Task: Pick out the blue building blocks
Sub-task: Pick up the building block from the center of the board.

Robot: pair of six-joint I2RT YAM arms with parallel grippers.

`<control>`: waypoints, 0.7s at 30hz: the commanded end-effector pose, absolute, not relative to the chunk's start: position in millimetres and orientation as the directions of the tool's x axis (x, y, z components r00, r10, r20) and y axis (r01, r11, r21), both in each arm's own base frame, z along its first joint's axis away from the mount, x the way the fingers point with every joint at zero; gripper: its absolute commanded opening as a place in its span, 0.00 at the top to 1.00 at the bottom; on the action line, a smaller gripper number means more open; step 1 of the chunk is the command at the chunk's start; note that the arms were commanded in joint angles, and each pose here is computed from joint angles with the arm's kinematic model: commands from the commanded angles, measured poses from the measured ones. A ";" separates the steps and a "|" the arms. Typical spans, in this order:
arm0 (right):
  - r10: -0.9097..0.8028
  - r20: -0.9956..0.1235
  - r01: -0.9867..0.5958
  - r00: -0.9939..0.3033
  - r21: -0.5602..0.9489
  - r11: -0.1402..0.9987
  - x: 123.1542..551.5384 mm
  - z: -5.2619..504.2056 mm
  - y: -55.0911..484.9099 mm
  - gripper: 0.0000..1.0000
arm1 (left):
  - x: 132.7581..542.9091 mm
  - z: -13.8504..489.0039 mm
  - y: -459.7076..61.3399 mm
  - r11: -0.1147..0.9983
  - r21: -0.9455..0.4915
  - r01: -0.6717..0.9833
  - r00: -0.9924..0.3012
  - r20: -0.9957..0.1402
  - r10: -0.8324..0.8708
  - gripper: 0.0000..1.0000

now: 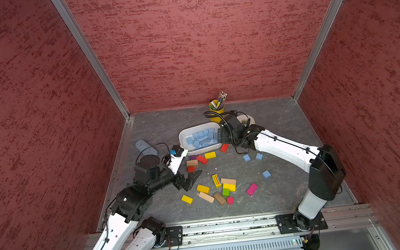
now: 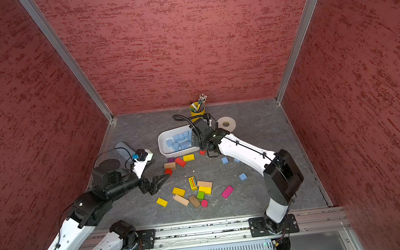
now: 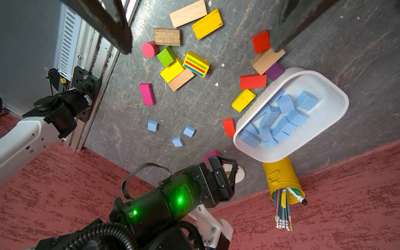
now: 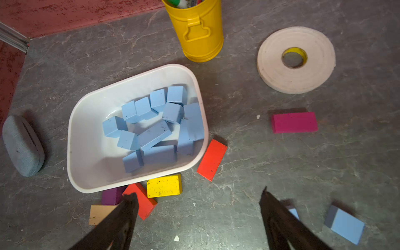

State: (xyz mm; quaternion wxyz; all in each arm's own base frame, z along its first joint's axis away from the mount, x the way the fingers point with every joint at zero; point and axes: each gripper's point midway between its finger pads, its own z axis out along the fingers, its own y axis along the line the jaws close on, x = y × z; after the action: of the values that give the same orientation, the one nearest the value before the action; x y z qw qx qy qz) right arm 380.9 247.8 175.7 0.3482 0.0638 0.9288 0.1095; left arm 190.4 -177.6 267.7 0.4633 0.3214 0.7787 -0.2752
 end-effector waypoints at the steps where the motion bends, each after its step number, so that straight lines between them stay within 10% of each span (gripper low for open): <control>1: 0.277 -0.642 0.101 -0.715 0.298 0.949 381.0 181.7 235.3 0.10 | 190.1 273.2 -180.9 0.622 -0.120 0.774 -0.335 -0.911 0.241 0.00; 21: 0.270 -0.565 0.219 -0.780 0.158 0.963 347.7 106.8 165.8 0.10 | 187.9 271.5 -185.4 0.598 -0.134 0.791 -0.340 -0.907 0.247 0.00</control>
State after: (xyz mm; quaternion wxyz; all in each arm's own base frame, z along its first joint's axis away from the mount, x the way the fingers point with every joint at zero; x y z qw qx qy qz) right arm 343.3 174.9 104.5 0.2905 0.1236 0.9476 0.0495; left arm 187.6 -182.0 266.2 0.4543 0.3293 0.7763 -0.2873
